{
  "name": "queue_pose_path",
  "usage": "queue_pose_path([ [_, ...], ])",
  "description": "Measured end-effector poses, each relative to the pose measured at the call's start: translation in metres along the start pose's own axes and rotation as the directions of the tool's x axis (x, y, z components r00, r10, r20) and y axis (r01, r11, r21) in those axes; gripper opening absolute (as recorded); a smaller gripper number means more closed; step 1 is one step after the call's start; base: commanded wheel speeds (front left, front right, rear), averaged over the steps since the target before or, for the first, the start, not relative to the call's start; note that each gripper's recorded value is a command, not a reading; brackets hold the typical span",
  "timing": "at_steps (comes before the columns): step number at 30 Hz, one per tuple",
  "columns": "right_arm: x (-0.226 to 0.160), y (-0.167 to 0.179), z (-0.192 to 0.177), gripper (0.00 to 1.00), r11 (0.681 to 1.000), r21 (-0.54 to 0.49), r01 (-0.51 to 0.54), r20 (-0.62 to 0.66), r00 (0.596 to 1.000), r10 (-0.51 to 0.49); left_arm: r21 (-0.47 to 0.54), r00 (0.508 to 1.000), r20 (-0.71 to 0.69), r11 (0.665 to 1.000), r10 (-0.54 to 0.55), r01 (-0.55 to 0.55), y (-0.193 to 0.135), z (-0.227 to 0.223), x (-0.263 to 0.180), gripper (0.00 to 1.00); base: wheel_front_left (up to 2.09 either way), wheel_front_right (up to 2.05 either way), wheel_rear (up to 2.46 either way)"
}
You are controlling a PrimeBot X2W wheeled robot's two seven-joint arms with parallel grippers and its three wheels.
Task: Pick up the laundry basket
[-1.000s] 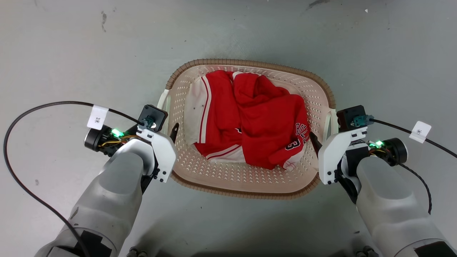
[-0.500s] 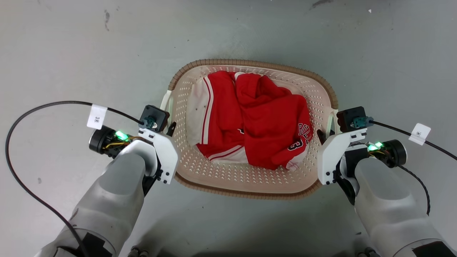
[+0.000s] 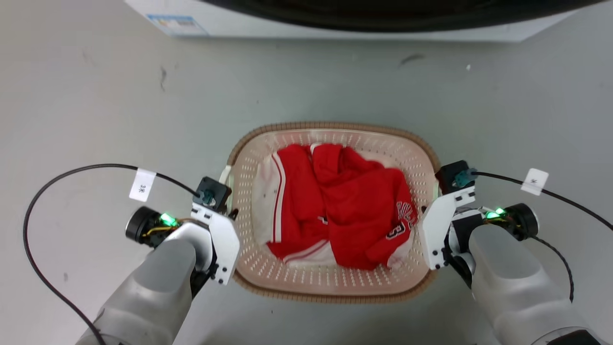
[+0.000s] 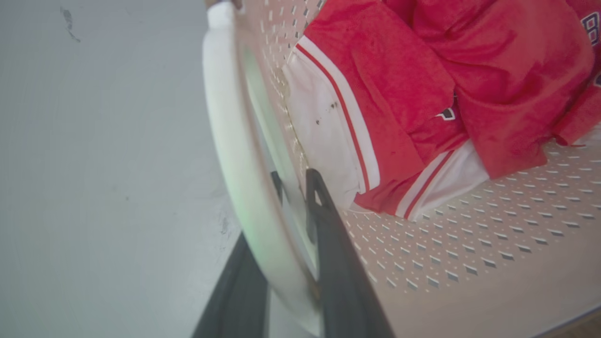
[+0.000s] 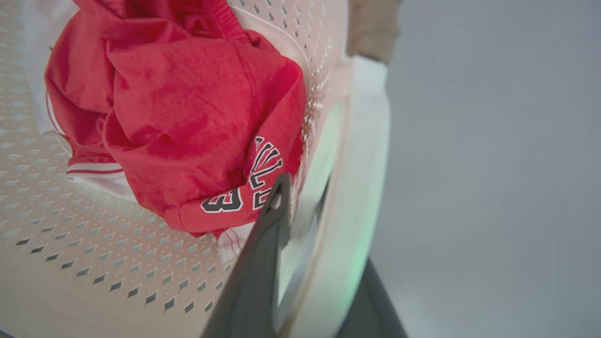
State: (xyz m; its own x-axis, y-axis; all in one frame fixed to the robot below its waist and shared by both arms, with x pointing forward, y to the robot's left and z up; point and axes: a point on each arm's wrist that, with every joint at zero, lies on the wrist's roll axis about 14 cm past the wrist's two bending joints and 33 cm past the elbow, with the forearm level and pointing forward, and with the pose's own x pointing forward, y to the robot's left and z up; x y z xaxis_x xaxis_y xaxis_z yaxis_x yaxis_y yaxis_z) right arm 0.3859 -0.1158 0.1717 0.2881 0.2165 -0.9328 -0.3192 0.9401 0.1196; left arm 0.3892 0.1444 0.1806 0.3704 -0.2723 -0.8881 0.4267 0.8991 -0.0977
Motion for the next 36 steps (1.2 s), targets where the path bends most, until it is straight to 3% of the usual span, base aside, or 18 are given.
queue_pose_path([
  [14, -0.069, 0.020, -0.031, 0.00, 0.999, -0.039, 0.007, -0.087, 0.996, -0.010, 0.036, 0.995, -0.092, 0.998, -0.043, 0.046, -0.028, -0.027, -0.067, 0.00, 0.00, 0.00, 0.00],
  [26, -0.123, 0.044, -0.037, 0.00, 0.998, -0.068, 0.012, -0.015, 1.000, -0.013, 0.043, 1.000, 0.018, 0.999, -0.015, 0.014, -0.038, -0.025, -0.122, 0.00, 0.00, 0.00, 0.00],
  [36, -0.145, 0.054, -0.049, 0.00, 0.995, -0.097, 0.026, 0.023, 0.999, -0.023, 0.069, 0.997, 0.071, 0.998, -0.014, 0.009, -0.050, -0.035, -0.150, 0.00, 0.00, 0.00, 0.00],
])
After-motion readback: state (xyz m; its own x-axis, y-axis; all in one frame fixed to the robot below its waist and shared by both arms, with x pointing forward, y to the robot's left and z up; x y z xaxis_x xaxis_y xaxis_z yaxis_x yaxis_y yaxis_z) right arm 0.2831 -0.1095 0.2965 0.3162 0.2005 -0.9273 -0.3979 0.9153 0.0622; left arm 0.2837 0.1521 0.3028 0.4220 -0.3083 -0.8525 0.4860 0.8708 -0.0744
